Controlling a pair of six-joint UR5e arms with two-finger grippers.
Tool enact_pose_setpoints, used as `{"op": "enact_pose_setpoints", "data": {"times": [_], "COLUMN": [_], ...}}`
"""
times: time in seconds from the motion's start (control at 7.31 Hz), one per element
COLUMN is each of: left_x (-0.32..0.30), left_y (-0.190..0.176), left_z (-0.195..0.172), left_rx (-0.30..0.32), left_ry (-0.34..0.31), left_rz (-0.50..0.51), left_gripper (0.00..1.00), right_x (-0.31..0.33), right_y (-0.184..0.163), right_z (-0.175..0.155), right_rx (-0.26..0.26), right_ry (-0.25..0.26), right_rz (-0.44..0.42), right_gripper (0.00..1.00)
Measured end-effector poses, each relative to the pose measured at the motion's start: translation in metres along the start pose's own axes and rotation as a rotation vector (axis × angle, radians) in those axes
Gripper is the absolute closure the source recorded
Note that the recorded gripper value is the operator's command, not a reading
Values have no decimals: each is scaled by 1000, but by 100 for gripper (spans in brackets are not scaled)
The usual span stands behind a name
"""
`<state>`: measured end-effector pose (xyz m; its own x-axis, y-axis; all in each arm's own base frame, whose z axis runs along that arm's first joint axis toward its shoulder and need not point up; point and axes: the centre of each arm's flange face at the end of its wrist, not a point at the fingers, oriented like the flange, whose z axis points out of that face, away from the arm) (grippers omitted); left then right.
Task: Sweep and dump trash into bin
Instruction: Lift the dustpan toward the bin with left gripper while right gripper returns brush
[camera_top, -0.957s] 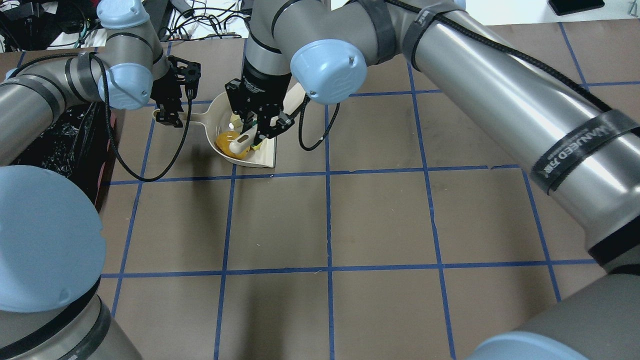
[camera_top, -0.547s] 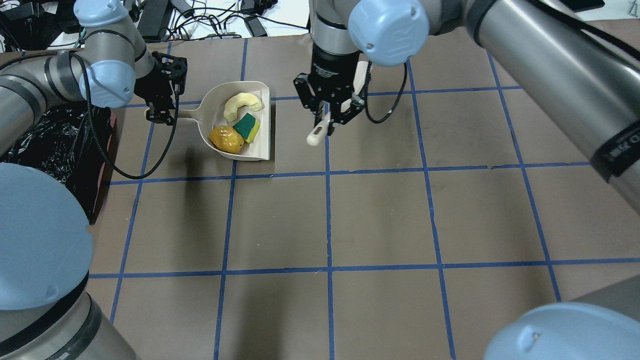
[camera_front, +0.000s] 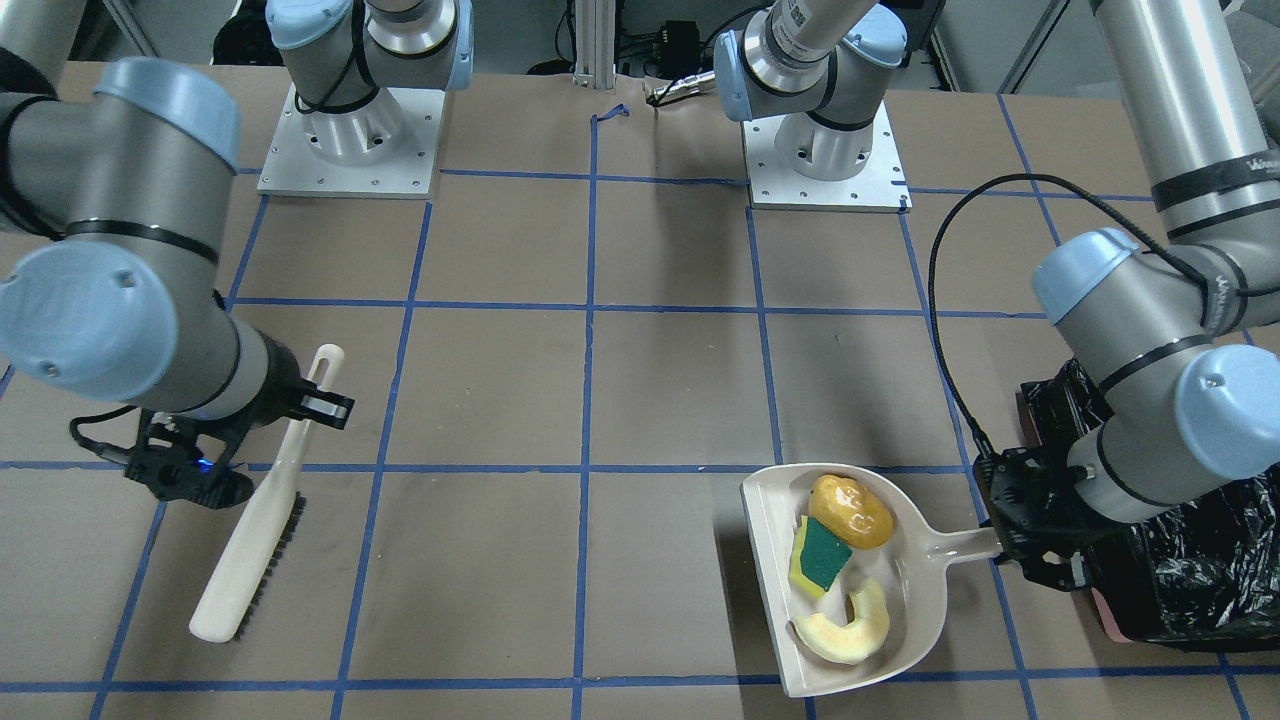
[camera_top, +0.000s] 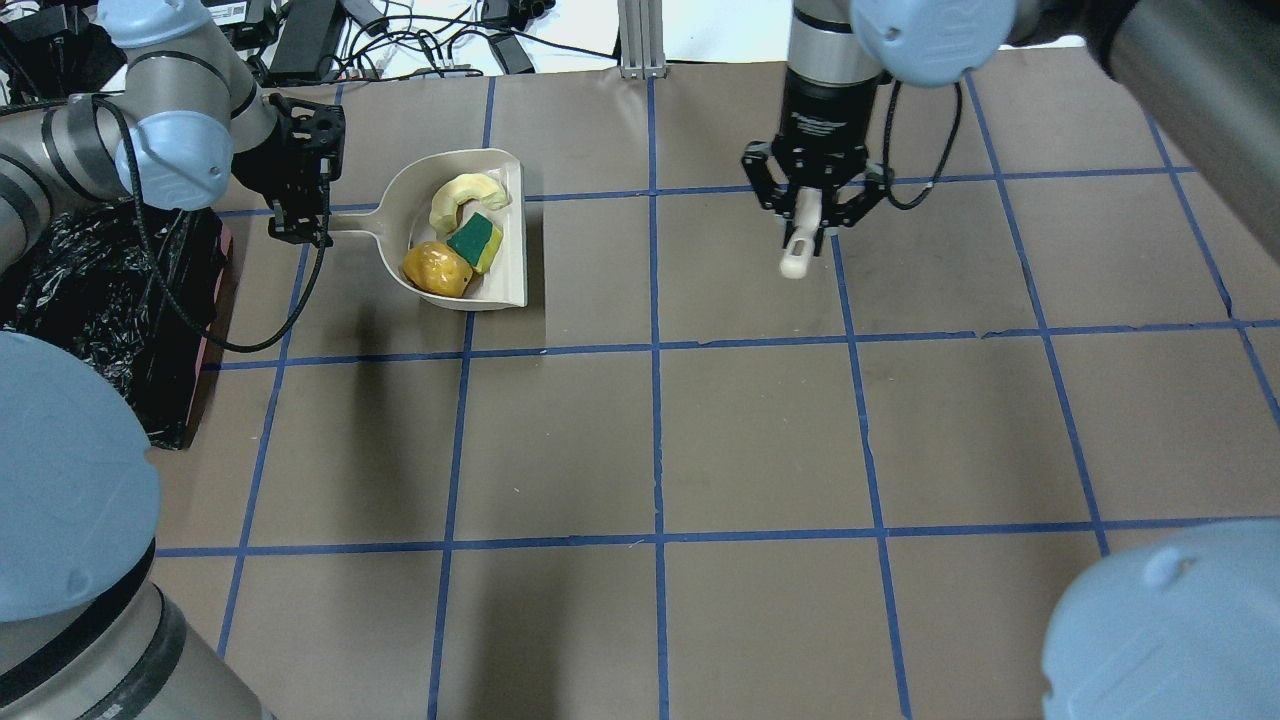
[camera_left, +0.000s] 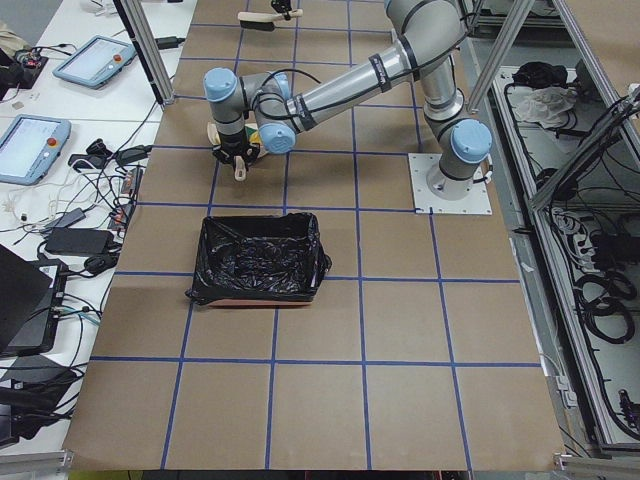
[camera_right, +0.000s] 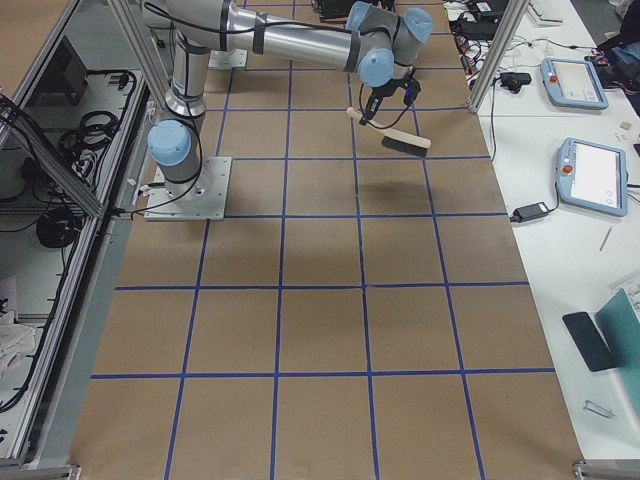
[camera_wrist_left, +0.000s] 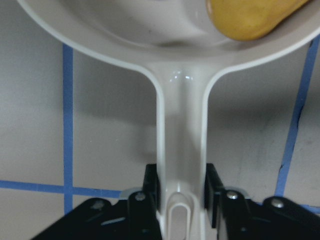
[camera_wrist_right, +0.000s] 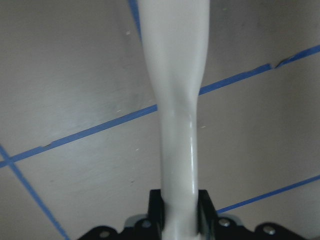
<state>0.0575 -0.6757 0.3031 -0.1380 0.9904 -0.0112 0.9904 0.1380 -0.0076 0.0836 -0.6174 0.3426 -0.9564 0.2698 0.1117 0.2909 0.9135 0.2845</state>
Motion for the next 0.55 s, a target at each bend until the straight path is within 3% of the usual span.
{"op": "enact_pose_setpoints", "data": {"times": [0.27, 0.55], "left_x": [0, 6], "left_y": [41, 86], "left_z": [-41, -68], "left_rx": [4, 6], "left_ry": [14, 13], "left_rz": [-19, -25], "left_gripper": [86, 86], "right_x": [54, 98], "right_y": [-18, -24], "right_z": [28, 58], "right_rx": [14, 43], "right_ry": [12, -9], "right_rz": [-64, -142], "right_gripper": [100, 100]}}
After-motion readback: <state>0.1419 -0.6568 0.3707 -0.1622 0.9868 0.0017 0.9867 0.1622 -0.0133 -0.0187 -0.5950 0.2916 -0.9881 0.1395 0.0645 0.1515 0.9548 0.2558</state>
